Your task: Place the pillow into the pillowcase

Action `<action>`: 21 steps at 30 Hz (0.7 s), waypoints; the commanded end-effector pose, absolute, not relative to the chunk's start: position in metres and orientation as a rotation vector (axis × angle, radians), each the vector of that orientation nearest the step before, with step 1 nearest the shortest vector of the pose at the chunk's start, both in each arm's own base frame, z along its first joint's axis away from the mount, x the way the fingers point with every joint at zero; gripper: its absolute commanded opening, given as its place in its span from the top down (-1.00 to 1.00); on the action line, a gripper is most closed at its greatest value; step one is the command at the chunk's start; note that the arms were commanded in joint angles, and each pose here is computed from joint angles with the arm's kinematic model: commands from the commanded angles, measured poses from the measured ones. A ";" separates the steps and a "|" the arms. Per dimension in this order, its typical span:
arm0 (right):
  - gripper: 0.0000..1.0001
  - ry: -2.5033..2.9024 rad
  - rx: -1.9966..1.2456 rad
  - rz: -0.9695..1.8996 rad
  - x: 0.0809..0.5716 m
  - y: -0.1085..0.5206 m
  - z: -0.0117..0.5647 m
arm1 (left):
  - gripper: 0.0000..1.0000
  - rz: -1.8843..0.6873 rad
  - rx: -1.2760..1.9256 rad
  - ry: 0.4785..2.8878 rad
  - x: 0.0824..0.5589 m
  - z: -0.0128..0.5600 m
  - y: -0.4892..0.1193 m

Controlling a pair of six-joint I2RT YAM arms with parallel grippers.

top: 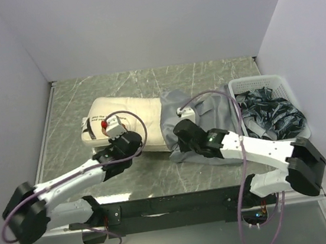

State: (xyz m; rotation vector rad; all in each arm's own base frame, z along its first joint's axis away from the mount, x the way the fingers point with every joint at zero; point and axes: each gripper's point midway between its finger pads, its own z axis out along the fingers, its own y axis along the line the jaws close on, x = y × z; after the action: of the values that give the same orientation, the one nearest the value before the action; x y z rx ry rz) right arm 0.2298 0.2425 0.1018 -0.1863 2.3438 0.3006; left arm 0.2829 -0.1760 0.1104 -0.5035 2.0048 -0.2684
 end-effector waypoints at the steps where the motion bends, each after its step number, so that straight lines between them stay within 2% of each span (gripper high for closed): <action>1: 0.95 2.142 -0.288 0.521 0.235 0.270 0.220 | 0.98 -0.321 -0.464 1.919 0.254 0.209 -0.170; 6: 0.82 2.046 -0.453 0.643 0.226 0.288 0.294 | 0.98 -0.491 -0.316 1.934 0.223 0.290 -0.182; 11: 0.81 1.999 -0.624 0.902 0.197 0.323 0.329 | 0.98 -0.567 -0.203 1.911 0.216 0.353 -0.203; 15: 0.81 1.990 -0.679 0.998 0.186 0.335 0.338 | 0.98 -0.531 -0.204 1.907 0.226 0.361 -0.214; 21: 0.76 2.065 -0.720 0.910 0.204 0.348 0.320 | 0.98 -0.610 -0.356 1.947 0.226 0.335 -0.226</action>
State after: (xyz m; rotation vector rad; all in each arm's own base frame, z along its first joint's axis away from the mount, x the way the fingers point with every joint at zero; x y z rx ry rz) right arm 0.1958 0.2989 0.2682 -0.6528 2.2664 0.7092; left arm 0.2353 -0.1758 0.3261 -0.2457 1.9478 -0.2688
